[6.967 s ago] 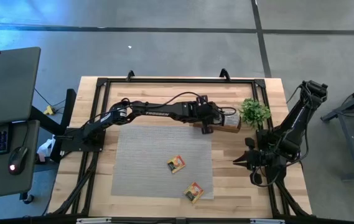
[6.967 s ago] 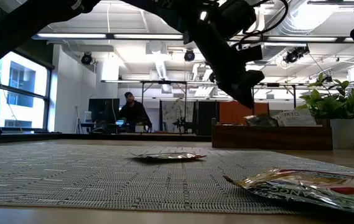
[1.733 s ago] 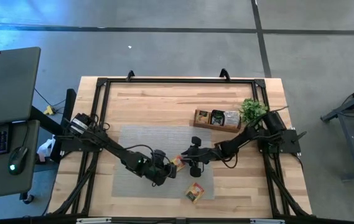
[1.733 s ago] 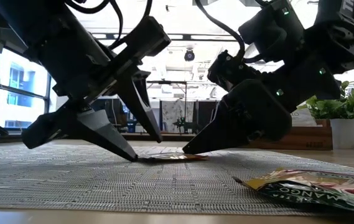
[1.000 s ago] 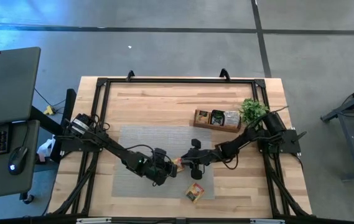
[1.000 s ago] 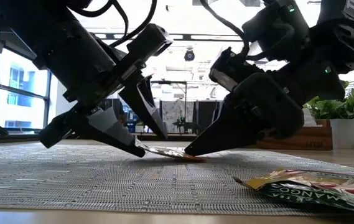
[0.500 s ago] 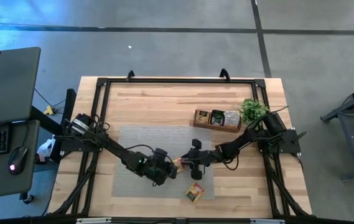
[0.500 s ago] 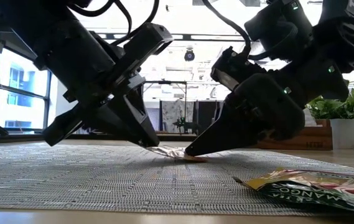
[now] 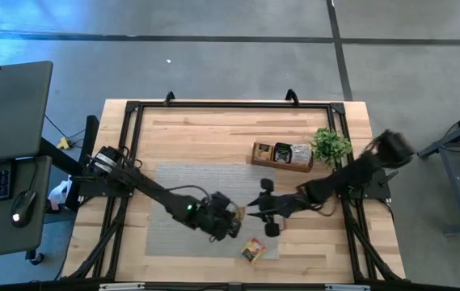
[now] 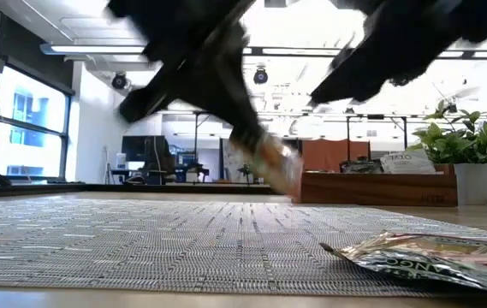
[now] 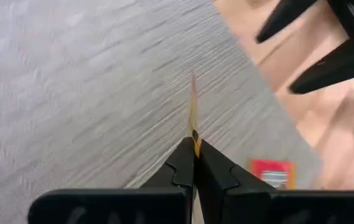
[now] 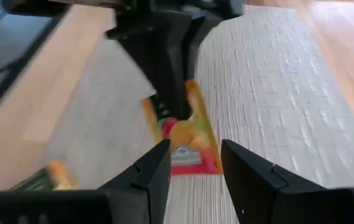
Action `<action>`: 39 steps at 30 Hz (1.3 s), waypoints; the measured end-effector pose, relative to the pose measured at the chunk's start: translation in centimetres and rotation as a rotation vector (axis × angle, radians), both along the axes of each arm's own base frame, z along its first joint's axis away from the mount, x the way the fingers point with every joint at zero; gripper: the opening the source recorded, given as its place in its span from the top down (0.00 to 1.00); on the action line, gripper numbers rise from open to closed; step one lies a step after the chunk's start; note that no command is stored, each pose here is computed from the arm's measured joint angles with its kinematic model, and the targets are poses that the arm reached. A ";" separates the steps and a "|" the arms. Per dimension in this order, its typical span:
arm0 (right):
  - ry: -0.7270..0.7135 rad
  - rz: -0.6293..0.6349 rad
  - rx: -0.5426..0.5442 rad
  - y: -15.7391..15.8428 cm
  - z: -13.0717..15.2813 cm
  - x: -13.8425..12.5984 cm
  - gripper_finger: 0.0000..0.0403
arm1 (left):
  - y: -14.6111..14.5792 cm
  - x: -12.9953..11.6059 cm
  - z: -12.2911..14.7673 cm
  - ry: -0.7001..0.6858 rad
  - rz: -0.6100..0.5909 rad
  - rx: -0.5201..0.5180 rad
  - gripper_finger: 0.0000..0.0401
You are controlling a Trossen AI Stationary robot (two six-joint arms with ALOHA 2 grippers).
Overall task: Pick & Place Tea
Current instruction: Put the yellow tea bag in the left section of the wooden organizer
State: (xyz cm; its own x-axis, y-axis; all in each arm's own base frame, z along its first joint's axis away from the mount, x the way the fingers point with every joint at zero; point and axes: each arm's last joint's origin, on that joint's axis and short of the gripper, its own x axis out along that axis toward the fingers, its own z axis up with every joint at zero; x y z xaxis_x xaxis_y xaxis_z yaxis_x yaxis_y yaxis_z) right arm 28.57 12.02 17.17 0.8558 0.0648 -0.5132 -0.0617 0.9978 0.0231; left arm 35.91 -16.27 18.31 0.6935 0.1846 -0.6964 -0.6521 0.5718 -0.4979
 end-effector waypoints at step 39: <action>0.097 -0.152 -0.002 0.3 4.4 -15.3 0.66 | 21.6 9.1 6.7 0.290 -0.694 0.749 1.00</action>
State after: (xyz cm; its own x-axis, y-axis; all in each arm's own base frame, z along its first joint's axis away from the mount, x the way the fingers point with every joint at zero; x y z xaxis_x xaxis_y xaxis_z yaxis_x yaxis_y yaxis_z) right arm 13.23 12.28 21.53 0.8022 -0.0622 -0.5939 0.0919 0.9956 0.0198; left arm 45.02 5.30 25.03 0.6368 0.2623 -0.7250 -0.1023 0.9608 0.2577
